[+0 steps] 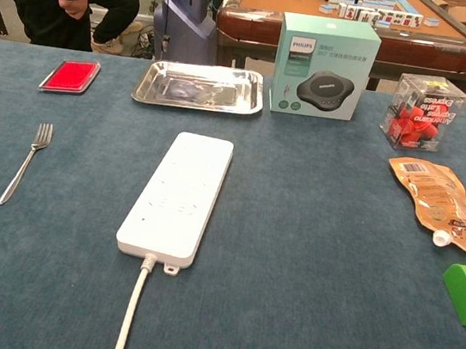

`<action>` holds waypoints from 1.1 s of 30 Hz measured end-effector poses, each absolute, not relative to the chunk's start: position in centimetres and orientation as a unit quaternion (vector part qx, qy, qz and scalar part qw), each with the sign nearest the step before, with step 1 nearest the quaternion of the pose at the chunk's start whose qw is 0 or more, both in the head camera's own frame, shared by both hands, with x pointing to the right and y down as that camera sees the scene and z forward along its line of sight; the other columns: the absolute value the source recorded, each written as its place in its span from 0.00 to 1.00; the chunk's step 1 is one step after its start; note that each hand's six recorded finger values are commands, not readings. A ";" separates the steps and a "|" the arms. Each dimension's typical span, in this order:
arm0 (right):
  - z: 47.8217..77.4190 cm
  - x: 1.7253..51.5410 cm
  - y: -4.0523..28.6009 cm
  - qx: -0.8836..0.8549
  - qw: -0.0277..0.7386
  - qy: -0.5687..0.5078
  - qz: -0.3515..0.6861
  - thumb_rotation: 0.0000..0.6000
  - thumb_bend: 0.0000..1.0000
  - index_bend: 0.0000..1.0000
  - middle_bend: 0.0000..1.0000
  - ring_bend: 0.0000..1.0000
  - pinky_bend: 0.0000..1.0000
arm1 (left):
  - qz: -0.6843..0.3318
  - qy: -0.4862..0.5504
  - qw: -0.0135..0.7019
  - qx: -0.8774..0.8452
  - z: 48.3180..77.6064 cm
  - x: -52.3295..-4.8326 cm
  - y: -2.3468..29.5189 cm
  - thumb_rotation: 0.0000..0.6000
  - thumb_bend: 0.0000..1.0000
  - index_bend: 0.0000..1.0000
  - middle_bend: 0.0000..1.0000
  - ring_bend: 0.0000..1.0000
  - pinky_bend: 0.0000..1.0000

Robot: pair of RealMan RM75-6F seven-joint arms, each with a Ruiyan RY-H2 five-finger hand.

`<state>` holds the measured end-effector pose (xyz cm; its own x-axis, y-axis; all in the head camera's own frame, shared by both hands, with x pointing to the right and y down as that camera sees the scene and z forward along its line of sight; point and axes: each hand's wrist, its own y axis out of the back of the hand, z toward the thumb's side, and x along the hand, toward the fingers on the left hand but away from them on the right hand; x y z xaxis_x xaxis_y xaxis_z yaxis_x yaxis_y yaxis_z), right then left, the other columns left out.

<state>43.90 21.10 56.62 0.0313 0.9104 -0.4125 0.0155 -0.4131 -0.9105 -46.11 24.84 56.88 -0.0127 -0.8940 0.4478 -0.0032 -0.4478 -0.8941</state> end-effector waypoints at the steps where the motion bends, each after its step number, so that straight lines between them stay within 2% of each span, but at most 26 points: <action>1: 56.6 43.9 21.1 -0.607 0.385 -0.381 0.582 1.00 0.18 0.48 0.35 0.36 0.63 | -0.604 0.375 0.368 -0.599 56.9 -46.1 24.9 1.00 0.25 0.52 0.39 0.29 0.57; 4: 56.7 43.8 21.1 -0.608 0.385 -0.380 0.582 1.00 0.18 0.48 0.35 0.36 0.63 | -0.599 0.376 0.369 -0.603 57.0 -45.8 24.8 1.00 0.25 0.49 0.39 0.31 0.59; 7: 56.7 43.7 21.0 -0.608 0.385 -0.378 0.582 1.00 0.18 0.48 0.35 0.36 0.63 | -0.587 0.379 0.372 -0.612 56.9 -45.2 24.6 1.00 0.25 0.41 0.45 0.39 0.70; 10: 56.7 43.6 20.9 -0.609 0.386 -0.377 0.581 1.00 0.18 0.48 0.35 0.36 0.63 | -0.561 0.382 0.377 -0.630 56.8 -43.8 24.1 1.00 0.40 0.37 0.64 0.55 0.81; 12: 56.7 43.5 20.8 -0.609 0.385 -0.377 0.582 1.00 0.18 0.48 0.35 0.36 0.63 | -0.538 0.380 0.383 -0.648 56.7 -42.3 23.6 1.00 0.50 0.36 0.82 0.68 0.89; 16: 56.8 43.4 20.6 -0.610 0.385 -0.374 0.583 1.00 0.18 0.48 0.35 0.36 0.63 | -0.495 0.359 0.398 -0.684 56.8 -38.5 22.4 1.00 0.57 0.33 0.97 0.83 0.99; 21: 56.4 43.3 20.3 -0.607 0.387 -0.375 0.584 1.00 0.18 0.48 0.35 0.36 0.63 | -0.455 0.318 0.418 -0.719 57.5 -34.0 21.4 1.00 0.67 0.33 1.00 0.99 1.00; 33: 55.9 44.0 19.6 -0.604 0.383 -0.379 0.587 1.00 0.18 0.48 0.35 0.36 0.63 | -0.389 0.212 0.439 -0.782 58.6 -24.7 20.8 1.00 0.69 0.32 1.00 1.00 1.00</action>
<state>44.03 19.59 55.92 0.0231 0.9078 -0.4187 0.0081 -0.4190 -0.9080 -24.75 20.76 58.58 0.6072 -0.6733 0.4219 0.0099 -0.5245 -0.8514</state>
